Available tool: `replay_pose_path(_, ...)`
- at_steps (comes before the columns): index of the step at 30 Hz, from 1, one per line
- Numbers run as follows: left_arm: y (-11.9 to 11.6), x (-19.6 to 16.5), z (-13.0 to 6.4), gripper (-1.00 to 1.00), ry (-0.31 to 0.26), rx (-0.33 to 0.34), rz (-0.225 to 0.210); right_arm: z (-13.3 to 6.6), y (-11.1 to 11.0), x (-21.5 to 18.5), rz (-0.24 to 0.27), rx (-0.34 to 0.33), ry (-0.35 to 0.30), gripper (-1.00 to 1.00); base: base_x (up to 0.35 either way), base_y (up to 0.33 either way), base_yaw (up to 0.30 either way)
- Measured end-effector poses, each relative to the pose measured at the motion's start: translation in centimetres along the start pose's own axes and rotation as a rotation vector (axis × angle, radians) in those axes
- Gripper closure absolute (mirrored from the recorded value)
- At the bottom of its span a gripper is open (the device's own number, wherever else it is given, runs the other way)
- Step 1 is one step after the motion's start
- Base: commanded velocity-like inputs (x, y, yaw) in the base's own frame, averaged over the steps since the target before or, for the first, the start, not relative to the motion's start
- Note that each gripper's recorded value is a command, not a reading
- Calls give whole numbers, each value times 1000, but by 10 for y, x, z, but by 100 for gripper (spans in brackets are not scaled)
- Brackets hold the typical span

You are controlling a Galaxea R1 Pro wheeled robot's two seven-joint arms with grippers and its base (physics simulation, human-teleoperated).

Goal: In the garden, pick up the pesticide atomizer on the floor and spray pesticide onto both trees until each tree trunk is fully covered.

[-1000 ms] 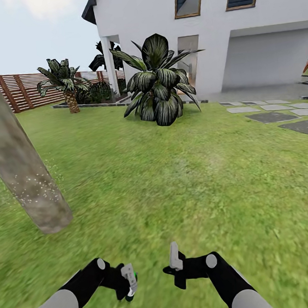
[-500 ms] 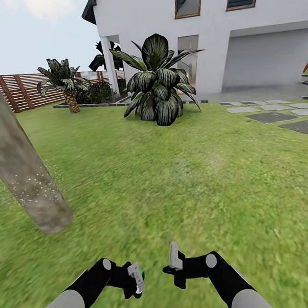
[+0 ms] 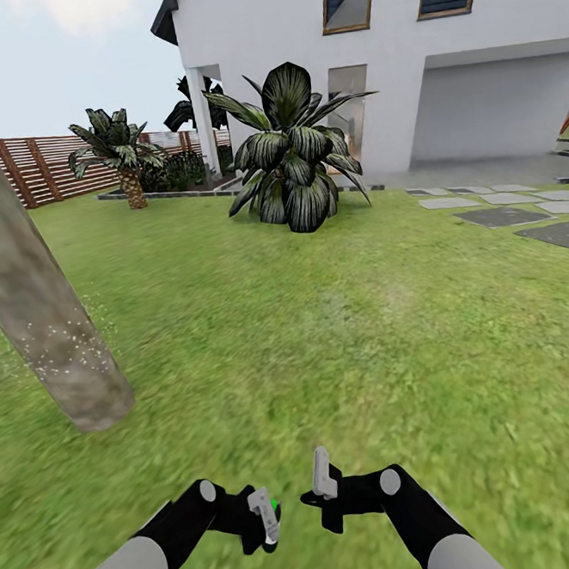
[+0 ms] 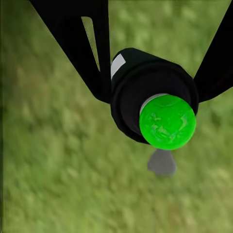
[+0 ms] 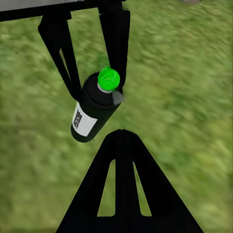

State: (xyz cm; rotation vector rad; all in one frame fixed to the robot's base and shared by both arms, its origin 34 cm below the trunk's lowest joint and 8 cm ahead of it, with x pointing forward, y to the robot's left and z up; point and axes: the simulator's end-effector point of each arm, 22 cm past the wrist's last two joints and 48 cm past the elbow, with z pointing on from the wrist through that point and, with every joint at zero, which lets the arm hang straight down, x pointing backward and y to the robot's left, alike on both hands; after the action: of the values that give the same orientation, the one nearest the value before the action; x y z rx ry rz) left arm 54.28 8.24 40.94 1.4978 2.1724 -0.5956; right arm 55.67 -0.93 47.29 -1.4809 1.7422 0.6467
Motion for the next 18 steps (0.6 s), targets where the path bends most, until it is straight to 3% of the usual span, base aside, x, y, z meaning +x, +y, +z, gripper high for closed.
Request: replay_pose_path(18, -11, -20, 8, 100, -32, 20, 11, 0, 0, 0, 0, 0, -1, 100, 0, 0, 0)
